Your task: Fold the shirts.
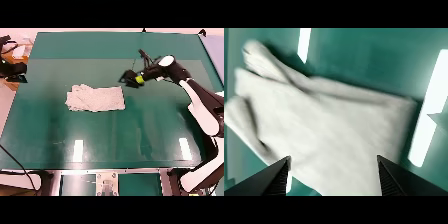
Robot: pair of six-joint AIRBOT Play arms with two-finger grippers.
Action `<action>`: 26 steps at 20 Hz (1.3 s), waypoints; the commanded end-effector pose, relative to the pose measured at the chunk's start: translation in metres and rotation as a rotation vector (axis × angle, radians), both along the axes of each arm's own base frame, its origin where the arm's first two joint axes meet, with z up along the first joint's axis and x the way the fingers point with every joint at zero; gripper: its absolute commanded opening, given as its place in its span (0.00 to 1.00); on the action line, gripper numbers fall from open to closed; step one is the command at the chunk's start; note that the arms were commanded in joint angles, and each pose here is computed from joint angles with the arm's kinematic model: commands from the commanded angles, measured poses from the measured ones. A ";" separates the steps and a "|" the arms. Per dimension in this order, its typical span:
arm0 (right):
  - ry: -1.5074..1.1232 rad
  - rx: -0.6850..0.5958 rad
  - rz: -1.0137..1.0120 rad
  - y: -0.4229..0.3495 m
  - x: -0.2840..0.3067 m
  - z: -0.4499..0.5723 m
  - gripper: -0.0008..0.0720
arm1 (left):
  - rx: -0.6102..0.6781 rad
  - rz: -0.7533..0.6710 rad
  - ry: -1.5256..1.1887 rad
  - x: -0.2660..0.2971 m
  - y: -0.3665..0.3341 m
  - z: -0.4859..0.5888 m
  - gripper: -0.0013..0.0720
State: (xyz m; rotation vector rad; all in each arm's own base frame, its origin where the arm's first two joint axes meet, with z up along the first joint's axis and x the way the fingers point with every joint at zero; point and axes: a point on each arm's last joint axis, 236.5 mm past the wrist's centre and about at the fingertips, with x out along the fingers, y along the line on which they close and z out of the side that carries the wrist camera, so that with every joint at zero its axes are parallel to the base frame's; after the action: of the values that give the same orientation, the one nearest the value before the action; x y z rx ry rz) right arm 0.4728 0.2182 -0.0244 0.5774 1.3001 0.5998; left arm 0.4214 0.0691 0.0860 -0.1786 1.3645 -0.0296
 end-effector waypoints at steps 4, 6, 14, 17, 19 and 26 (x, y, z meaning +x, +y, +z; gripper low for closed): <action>0.173 -0.004 0.049 0.016 -0.048 -0.073 0.86 | -0.011 0.028 -0.016 0.004 0.000 0.001 0.05; 0.155 0.015 0.066 0.049 -0.051 -0.076 0.86 | -0.014 0.028 -0.016 0.004 -0.001 0.001 0.05; 0.016 0.165 0.127 0.120 -0.029 0.028 0.02 | -0.020 0.026 -0.002 0.001 -0.002 0.001 0.05; -0.141 0.221 0.072 0.086 0.002 0.128 0.02 | -0.025 0.020 0.005 -0.001 -0.003 0.001 0.05; -0.239 0.242 -0.022 0.033 0.018 0.194 0.02 | -0.026 0.019 0.009 -0.002 -0.004 0.001 0.05; -0.357 0.177 -0.528 -0.230 0.009 0.295 0.02 | -0.041 0.013 0.027 -0.006 -0.008 0.000 0.05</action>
State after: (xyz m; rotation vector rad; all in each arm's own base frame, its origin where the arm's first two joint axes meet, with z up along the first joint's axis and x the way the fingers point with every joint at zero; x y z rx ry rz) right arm 0.5029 0.0822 0.2407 0.8136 0.8078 0.5265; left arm 0.4177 0.0634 0.0862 -0.2174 1.3802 -0.0370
